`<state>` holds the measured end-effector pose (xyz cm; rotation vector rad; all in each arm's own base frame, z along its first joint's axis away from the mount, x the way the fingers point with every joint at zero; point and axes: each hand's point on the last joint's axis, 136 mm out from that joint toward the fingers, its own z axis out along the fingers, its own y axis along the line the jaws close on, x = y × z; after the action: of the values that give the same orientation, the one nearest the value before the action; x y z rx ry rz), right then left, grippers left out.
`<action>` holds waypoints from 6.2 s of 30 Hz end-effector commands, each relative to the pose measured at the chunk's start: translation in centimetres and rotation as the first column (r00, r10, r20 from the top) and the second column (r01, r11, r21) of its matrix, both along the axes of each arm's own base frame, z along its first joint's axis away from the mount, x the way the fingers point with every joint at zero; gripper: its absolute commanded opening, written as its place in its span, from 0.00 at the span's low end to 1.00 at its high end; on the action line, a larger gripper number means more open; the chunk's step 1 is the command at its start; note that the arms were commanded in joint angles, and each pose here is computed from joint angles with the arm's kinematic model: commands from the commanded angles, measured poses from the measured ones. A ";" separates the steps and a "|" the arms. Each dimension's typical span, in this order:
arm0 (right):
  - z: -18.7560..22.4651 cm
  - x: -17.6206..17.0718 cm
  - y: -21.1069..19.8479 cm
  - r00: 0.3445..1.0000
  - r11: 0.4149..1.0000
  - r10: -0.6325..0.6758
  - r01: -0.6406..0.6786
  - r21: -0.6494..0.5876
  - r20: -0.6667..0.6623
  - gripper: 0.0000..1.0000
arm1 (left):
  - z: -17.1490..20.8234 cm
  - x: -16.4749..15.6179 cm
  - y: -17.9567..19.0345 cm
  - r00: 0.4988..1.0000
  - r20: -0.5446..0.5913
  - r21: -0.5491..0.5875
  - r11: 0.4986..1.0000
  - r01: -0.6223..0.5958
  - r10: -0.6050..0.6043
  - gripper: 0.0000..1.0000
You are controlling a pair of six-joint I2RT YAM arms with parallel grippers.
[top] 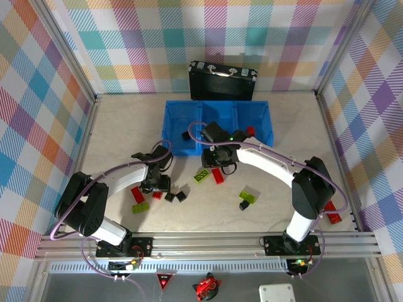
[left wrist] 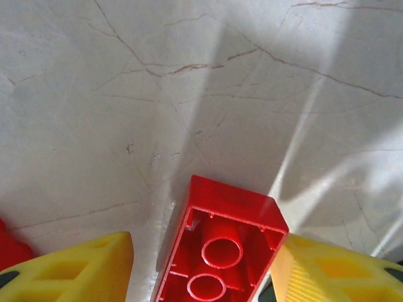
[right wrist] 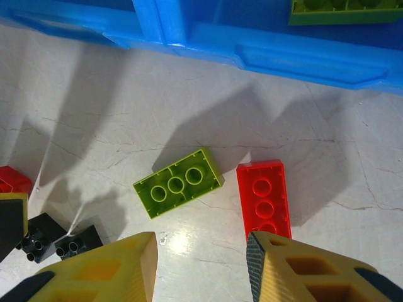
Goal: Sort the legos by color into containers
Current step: Pick up the lego from the bottom-left of the table, then place the lego in the container.
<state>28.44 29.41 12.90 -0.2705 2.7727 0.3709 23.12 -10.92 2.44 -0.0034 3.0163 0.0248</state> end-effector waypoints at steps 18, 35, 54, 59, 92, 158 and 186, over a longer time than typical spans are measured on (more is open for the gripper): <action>1.9 -1.6 -2.7 0.997 0.997 -0.073 0.073 -0.013 -0.010 0.42 | 0.4 2.5 0.3 0.998 0.057 0.019 1.000 -0.009 0.008 0.44; 4.2 -4.0 -8.6 0.990 0.988 -0.126 0.132 -0.085 0.064 0.41 | 4.4 3.2 -0.5 0.984 0.173 -0.055 0.998 -0.025 0.035 0.30; 4.2 -2.2 -16.4 0.958 0.959 -0.282 0.282 0.009 0.046 0.44 | 13.2 5.6 -7.5 0.941 0.335 -0.192 0.973 0.127 -0.057 0.27; 4.4 -1.9 -17.7 0.955 0.957 -0.290 0.290 0.016 0.054 0.45 | 14.6 6.1 -9.8 0.929 0.363 -0.225 0.961 0.159 -0.069 0.27; 1.9 -2.6 -23.5 0.903 0.897 -0.430 0.429 0.104 -0.016 0.44 | 19.3 14.0 -33.8 0.707 0.704 -0.375 0.811 0.448 -0.065 0.25; 3.2 -4.1 -25.3 0.869 0.872 -0.489 0.483 0.086 0.076 0.44 | 14.4 20.2 -39.7 0.486 0.873 -0.166 0.957 0.240 0.029 0.49; 1.9 -4.2 -20.2 0.935 0.922 -0.349 0.355 0.157 -0.065 0.46 | 15.5 13.9 -28.7 0.808 0.582 -0.237 0.932 0.275 -0.090 0.46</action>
<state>24.26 8.52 14.84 0.2760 2.7133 0.4936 38.85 -41.44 16.77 0.1896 2.3012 -0.3695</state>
